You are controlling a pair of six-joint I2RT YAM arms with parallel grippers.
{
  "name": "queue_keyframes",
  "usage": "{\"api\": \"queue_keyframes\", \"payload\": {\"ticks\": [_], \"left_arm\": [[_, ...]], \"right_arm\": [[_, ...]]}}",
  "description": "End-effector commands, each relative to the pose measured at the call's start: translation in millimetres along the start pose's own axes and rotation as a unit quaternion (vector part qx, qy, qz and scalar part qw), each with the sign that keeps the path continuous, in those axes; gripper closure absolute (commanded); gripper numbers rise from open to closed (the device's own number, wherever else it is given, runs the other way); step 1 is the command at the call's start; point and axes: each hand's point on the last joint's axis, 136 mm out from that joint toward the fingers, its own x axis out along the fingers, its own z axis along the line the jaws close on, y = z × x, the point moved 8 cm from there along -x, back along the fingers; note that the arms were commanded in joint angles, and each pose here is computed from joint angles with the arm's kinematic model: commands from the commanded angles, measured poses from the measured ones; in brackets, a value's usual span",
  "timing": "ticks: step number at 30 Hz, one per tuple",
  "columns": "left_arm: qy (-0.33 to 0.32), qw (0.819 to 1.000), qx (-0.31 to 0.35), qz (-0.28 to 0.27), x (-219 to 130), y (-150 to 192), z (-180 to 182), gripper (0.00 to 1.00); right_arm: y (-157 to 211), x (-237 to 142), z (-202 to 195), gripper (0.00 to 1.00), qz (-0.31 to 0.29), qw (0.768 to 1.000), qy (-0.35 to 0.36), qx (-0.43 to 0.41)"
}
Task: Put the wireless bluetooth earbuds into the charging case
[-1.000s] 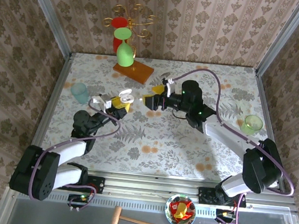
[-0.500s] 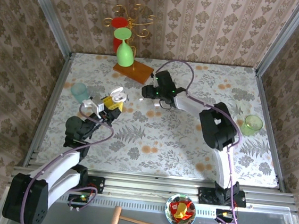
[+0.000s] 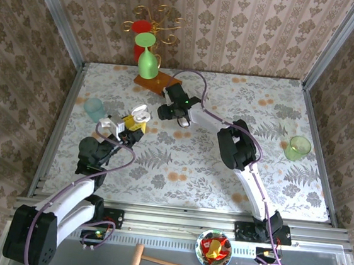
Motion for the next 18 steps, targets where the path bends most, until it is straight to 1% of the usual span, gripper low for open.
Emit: {"api": "queue_keyframes", "payload": {"ticks": [1,9,14,18], "left_arm": [[0.001,1.000,0.013,-0.009,-1,-2,0,0.74],[0.004,1.000,0.011,-0.009,0,-1,0,0.74],[0.004,1.000,0.010,-0.008,0,0,1,0.74],[0.004,1.000,0.010,-0.009,-1,0,1,0.74]], "right_arm": [[10,3,1,0.54,0.043,0.998,0.038,-0.024],[15,11,1,0.57,0.075,0.996,0.049,-0.028],[15,14,2,0.58,0.084,0.995,0.055,-0.026],[16,17,0,0.63,0.091,0.993,0.068,-0.020]]}}
